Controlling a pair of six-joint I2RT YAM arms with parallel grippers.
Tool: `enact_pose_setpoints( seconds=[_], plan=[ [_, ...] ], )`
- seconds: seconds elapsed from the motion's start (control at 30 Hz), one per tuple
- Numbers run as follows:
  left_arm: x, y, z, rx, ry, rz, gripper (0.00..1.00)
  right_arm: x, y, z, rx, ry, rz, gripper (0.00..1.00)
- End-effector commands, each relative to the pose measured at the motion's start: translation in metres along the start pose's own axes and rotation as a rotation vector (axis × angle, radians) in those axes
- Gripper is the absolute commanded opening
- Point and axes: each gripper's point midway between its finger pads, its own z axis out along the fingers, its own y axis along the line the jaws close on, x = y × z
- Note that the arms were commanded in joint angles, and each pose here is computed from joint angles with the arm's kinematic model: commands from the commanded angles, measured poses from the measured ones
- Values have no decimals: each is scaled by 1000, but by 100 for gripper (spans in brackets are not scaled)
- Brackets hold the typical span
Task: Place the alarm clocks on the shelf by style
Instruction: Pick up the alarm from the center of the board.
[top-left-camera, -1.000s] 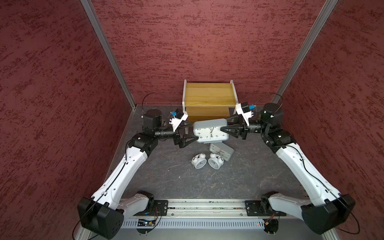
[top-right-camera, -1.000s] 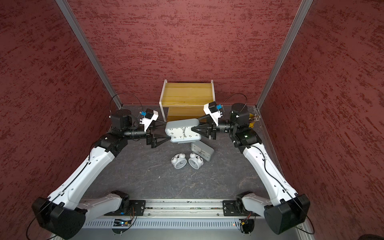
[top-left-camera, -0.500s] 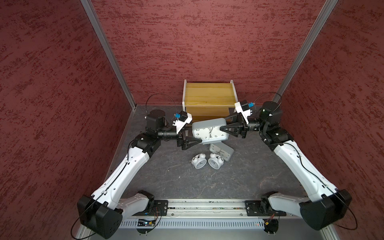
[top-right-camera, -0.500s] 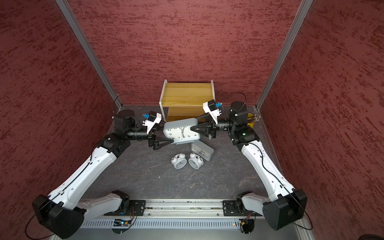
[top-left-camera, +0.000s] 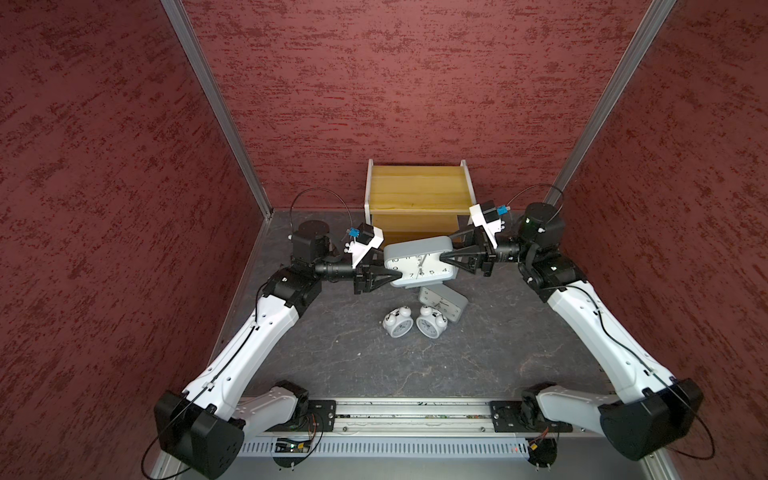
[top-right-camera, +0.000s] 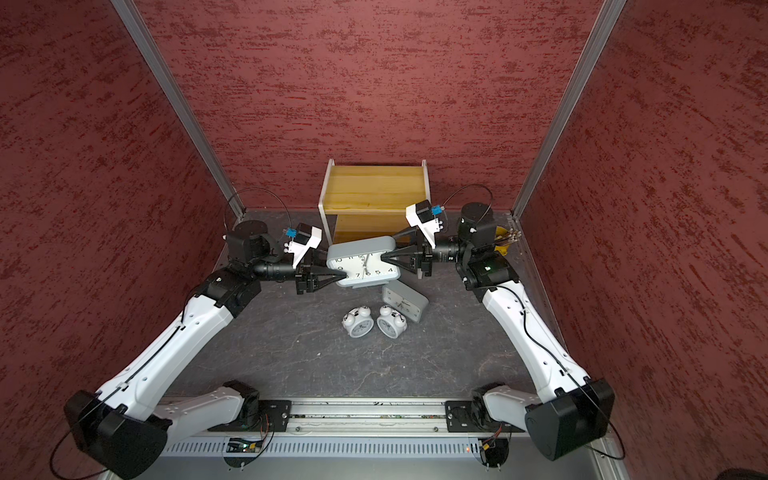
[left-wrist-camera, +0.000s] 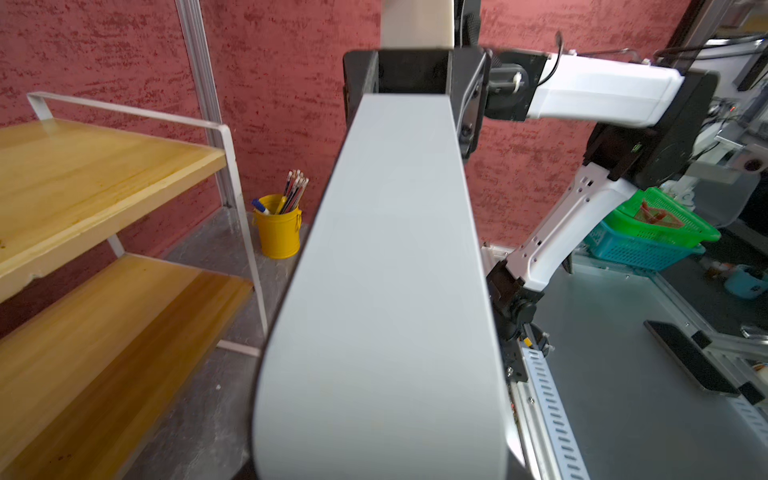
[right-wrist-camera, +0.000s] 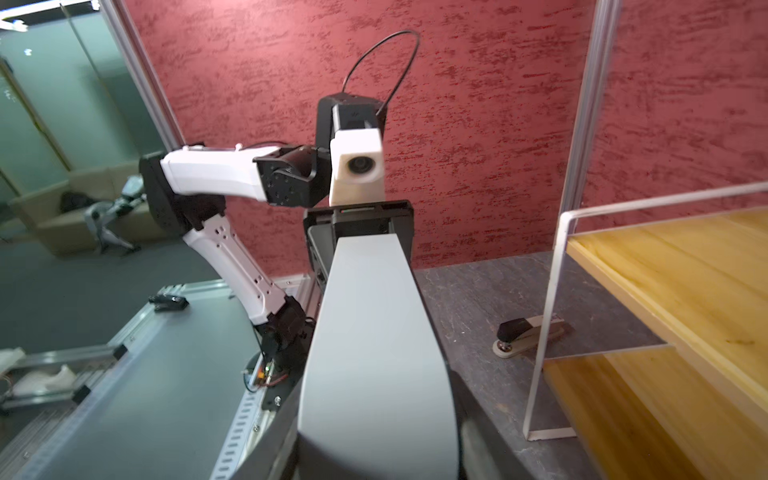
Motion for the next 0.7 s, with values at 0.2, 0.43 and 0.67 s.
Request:
enact_pose_setpoints(
  seconds=[0.2, 0.43, 0.67],
  plan=[
    [-14, -8, -6, 1, -41, 57, 19, 4, -8, 2, 41, 1, -1, 6],
    [-13, 6, -13, -116, -6, 11, 14, 5, -26, -4, 189, 7, -9, 63],
    [7, 27, -39, -328, 154, -75, 12, 6, -63, -32, 521, 4, -20, 79]
  ],
)
